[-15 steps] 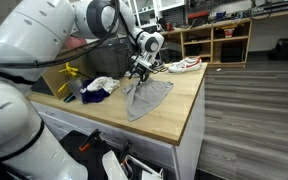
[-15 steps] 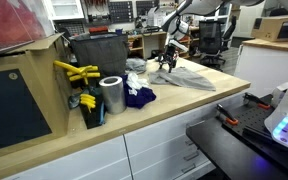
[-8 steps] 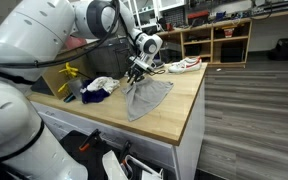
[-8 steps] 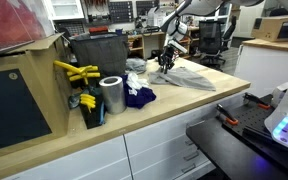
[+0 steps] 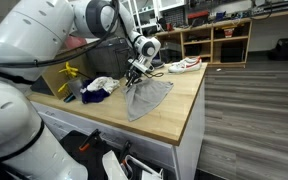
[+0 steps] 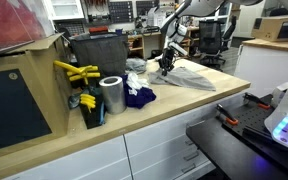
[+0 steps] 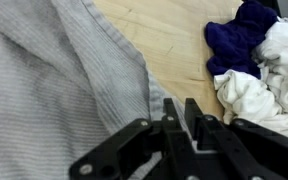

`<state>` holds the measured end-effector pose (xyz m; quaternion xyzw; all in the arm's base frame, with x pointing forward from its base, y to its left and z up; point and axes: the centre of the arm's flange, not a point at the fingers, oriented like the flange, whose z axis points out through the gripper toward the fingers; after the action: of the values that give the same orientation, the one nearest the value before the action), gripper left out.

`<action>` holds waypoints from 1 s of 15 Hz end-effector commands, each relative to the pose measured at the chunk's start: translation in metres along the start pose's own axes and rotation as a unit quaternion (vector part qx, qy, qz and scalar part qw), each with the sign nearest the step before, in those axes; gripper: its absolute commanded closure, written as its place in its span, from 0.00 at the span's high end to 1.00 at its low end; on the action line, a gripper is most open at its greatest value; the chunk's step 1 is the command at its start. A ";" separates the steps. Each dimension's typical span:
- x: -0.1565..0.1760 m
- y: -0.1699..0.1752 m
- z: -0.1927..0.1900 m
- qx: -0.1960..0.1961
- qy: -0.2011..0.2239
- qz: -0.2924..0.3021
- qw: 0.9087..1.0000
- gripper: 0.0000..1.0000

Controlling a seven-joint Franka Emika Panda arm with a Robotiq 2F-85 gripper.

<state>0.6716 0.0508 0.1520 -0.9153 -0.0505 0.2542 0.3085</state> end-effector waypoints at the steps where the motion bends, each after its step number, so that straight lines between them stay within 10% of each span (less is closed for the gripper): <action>1: -0.026 -0.011 -0.003 -0.015 0.000 -0.020 1.000 0.09; 6: -0.034 -0.022 -0.004 -0.036 0.002 -0.031 0.999 0.00; 15: -0.029 -0.026 -0.001 -0.140 0.042 -0.037 0.988 0.78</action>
<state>0.6624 0.0628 0.1708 -0.9475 -0.1019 0.2154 0.2131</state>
